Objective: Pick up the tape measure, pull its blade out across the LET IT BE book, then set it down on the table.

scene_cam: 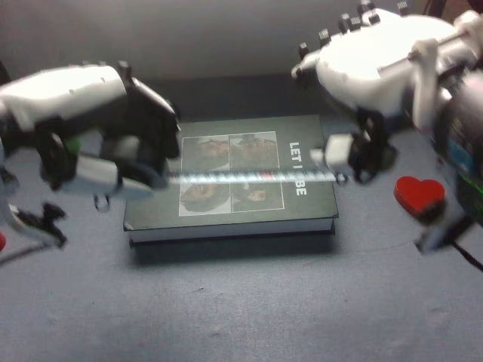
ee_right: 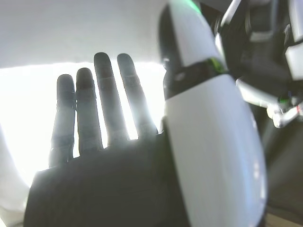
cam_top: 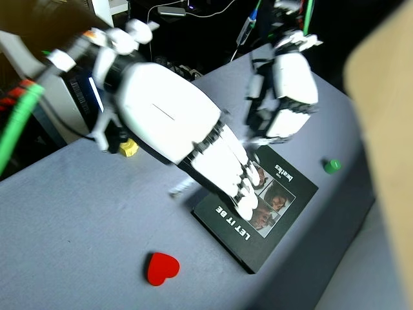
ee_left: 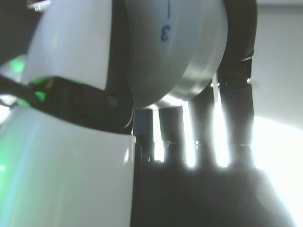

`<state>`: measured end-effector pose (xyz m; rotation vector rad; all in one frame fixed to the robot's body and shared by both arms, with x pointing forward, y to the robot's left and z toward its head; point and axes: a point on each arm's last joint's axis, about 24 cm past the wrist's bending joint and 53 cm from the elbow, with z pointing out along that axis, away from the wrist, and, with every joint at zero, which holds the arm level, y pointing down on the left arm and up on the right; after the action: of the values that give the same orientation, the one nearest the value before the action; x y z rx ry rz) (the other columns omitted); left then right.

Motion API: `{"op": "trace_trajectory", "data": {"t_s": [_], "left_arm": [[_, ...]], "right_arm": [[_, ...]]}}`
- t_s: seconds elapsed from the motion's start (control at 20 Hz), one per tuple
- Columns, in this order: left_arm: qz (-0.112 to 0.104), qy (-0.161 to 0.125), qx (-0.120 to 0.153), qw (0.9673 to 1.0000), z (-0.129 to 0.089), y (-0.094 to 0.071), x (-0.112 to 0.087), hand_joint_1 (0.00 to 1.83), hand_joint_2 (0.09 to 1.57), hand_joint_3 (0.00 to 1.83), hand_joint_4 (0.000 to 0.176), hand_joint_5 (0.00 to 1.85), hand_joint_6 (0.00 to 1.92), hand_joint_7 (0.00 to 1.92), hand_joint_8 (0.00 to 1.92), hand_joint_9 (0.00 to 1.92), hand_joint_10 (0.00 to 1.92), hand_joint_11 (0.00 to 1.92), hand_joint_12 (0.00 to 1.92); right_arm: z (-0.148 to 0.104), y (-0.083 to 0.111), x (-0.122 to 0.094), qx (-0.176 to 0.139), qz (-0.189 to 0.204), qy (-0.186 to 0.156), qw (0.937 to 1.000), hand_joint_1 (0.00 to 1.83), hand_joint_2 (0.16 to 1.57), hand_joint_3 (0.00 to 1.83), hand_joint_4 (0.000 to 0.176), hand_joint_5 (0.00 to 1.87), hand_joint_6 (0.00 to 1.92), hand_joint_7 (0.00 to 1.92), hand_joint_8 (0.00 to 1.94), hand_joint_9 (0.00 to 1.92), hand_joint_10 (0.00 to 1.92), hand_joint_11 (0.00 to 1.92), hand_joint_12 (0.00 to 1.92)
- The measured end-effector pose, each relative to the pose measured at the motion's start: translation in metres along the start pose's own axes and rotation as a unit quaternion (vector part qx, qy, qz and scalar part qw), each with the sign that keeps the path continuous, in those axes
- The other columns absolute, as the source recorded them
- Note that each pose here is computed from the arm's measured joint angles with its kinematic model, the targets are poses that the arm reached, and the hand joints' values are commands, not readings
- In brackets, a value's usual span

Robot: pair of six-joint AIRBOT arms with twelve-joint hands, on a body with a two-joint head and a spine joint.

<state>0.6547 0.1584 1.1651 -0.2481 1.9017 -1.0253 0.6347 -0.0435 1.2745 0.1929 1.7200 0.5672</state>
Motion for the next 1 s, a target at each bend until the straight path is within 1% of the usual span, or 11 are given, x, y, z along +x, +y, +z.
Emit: {"op": "trace_trajectory", "data": {"t_s": [0.1,0.2,0.3,0.45,0.55,0.7,0.8,0.85,0.9,0.95,1.0], "left_arm": [[0.011,-0.002,-0.004,0.9999,0.003,-0.002,-0.009,1.39,1.07,0.0,0.0,0.93,0.84,1.13,0.71,1.04,1.1,1.06,0.94],[0.016,0.0,-0.012,0.9998,0.007,-0.001,-0.012,1.39,1.06,0.0,0.0,1.0,0.77,1.18,0.62,1.05,1.07,1.07,0.9],[0.018,0.005,-0.021,0.9996,0.009,0.002,-0.013,1.39,1.05,0.0,0.0,1.01,0.76,1.18,0.62,1.05,1.07,1.07,0.9],[0.02,0.002,-0.031,0.9993,0.011,0.005,-0.02,1.39,1.05,0.0,0.0,1.01,0.76,1.19,0.62,1.04,1.07,1.07,0.9],[0.004,-0.003,-0.035,0.9994,0.011,0.008,-0.025,1.39,1.05,0.0,0.0,1.01,0.76,1.19,0.62,1.04,1.07,1.07,0.9],[-0.012,-0.011,-0.038,0.9991,0.011,0.01,-0.031,1.39,1.06,0.0,0.0,0.99,0.77,1.16,0.67,1.04,1.08,1.07,0.9],[-0.016,-0.011,-0.039,0.9991,0.012,0.01,-0.031,1.39,1.07,0.0,0.0,0.94,0.81,1.13,0.72,1.05,1.08,1.08,0.9],[-0.022,-0.011,-0.04,0.9989,0.011,0.011,-0.031,1.4,1.05,0.0,0.0,0.96,0.76,1.18,0.65,1.12,1.03,1.1,0.91],[-0.023,-0.012,-0.041,0.9988,0.011,0.012,-0.032,1.4,1.05,0.0,0.0,0.96,0.76,1.18,0.65,1.12,1.03,1.1,0.91],[-0.024,-0.013,-0.041,0.9988,0.011,0.012,-0.033,1.4,1.04,0.0,0.0,1.0,0.71,1.21,0.59,1.15,0.98,1.13,0.9],[-0.026,-0.014,-0.04,0.9987,0.012,0.011,-0.034,1.4,1.04,0.0,0.0,1.0,0.71,1.21,0.59,1.16,0.97,1.13,0.9]], "right_arm": [[0.008,0.003,-0.004,0.007,0.02,0.004,0.9998,0.96,1.17,0.01,0.0,0.49,0.01,0.31,0.0,0.21,0.0,0.0,0.64],[0.017,0.009,0.003,0.015,0.033,0.016,0.9992,0.99,1.17,0.0,0.0,0.62,0.02,0.31,0.0,0.24,0.0,0.0,0.66],[0.028,0.015,0.01,0.02,0.048,0.029,0.9982,1.01,1.16,0.0,0.0,0.66,0.02,0.33,0.0,0.26,0.0,0.0,0.71],[0.044,0.018,0.012,0.031,0.076,0.038,0.9959,1.01,1.15,0.0,0.0,0.57,0.0,0.34,0.0,0.27,0.0,0.0,0.71],[0.048,0.02,0.016,0.034,0.089,0.041,0.9946,1.01,1.15,0.0,0.0,0.55,0.0,0.35,0.0,0.27,0.0,0.0,0.7],[0.049,0.031,0.022,0.023,0.092,0.034,0.9949,1.01,1.15,0.0,0.0,0.61,0.02,0.36,0.0,0.27,0.0,0.0,0.73],[0.05,0.04,0.022,0.01,0.088,0.028,0.9957,1.01,1.15,0.0,0.0,0.55,0.0,0.37,0.01,0.27,0.0,0.0,0.73],[0.051,0.041,0.024,0.008,0.09,0.029,0.9955,1.01,1.15,0.0,0.0,0.61,0.02,0.38,0.01,0.28,0.0,0.0,0.7],[0.052,0.041,0.025,0.009,0.089,0.029,0.9956,1.01,1.15,0.0,0.0,0.61,0.02,0.38,0.01,0.28,0.0,0.0,0.7],[0.056,0.036,0.028,0.016,0.088,0.031,0.9955,1.02,1.15,0.0,0.0,0.52,0.0,0.38,0.01,0.29,0.01,0.0,0.71],[0.061,0.029,0.029,0.026,0.089,0.032,0.9952,1.02,1.15,0.0,0.0,0.56,0.02,0.38,0.0,0.29,0.01,0.0,0.71]]}}
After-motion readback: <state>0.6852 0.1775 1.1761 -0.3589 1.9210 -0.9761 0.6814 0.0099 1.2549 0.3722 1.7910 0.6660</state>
